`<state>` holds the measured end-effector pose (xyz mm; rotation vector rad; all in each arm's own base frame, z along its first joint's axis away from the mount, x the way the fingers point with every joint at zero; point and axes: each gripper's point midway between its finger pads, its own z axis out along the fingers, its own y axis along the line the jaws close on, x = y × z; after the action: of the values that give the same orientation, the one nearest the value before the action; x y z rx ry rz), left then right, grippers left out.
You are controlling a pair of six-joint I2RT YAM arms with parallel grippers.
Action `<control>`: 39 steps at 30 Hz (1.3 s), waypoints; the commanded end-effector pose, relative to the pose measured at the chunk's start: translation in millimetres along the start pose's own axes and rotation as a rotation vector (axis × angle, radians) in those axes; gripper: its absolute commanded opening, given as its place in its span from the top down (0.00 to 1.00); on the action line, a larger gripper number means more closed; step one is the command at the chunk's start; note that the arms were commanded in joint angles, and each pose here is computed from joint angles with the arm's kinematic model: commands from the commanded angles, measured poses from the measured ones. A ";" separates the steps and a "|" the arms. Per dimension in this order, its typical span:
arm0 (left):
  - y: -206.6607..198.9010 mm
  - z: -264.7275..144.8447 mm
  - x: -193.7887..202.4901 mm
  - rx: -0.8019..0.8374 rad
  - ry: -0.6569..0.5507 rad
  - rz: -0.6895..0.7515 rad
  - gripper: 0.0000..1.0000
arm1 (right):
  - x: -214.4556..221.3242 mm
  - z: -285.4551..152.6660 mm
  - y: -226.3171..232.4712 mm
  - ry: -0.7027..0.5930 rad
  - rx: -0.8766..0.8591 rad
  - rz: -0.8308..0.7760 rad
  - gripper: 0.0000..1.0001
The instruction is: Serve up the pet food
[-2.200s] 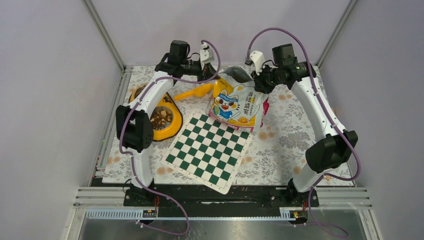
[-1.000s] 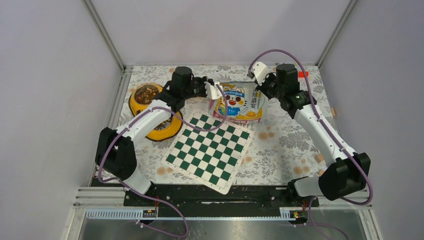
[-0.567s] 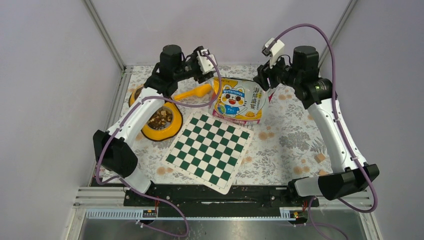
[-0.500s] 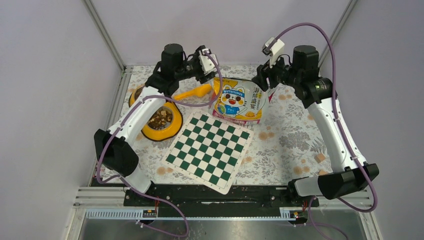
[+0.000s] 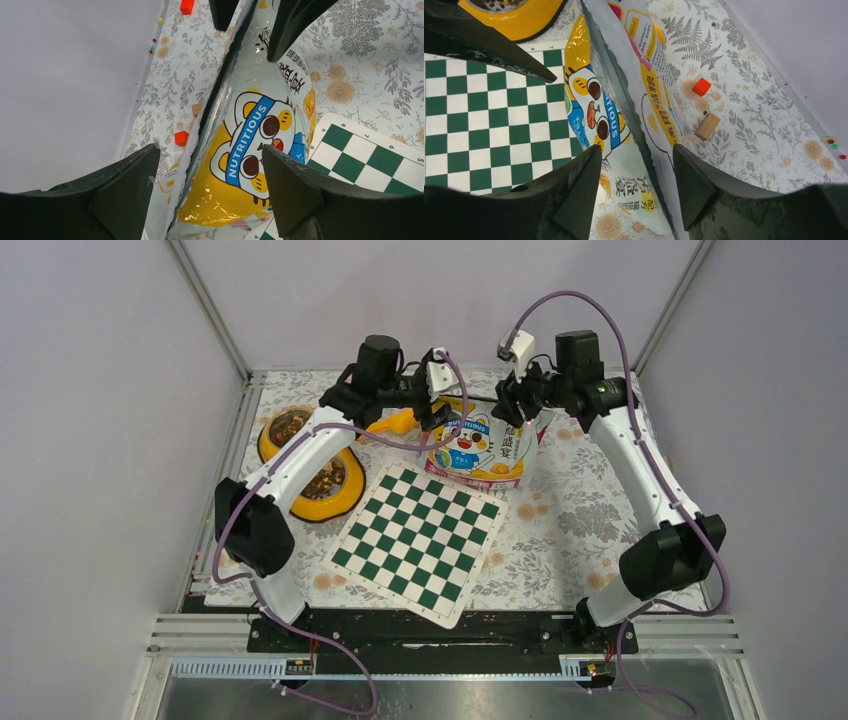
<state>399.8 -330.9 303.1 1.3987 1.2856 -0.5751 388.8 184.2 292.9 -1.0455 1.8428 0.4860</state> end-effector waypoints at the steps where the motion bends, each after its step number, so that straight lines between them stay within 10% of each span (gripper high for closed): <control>1: 7.9 9.1 -25.8 -0.004 -0.051 0.059 0.24 | -5.3 4.8 -4.2 0.012 -0.028 -0.077 0.42; 17: 18.5 28.6 -3.5 -0.051 0.009 0.082 0.66 | 16.9 20.4 -7.1 0.111 -0.037 -0.146 0.70; 22: 21.3 29.7 1.2 -0.052 0.035 0.097 1.00 | 26.0 18.0 -10.2 0.175 -0.026 -0.227 0.74; 32: 20.0 27.1 4.7 -0.046 0.060 0.106 1.00 | 21.6 13.1 -10.8 0.214 -0.061 -0.261 1.00; 39: 18.7 29.1 -3.2 -0.030 0.031 0.077 0.87 | 1.2 21.5 -0.9 0.143 -0.122 -0.179 0.87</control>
<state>420.7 -349.3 281.3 1.4570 1.3019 -0.4815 405.5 180.0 259.8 -1.3754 1.8835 0.3247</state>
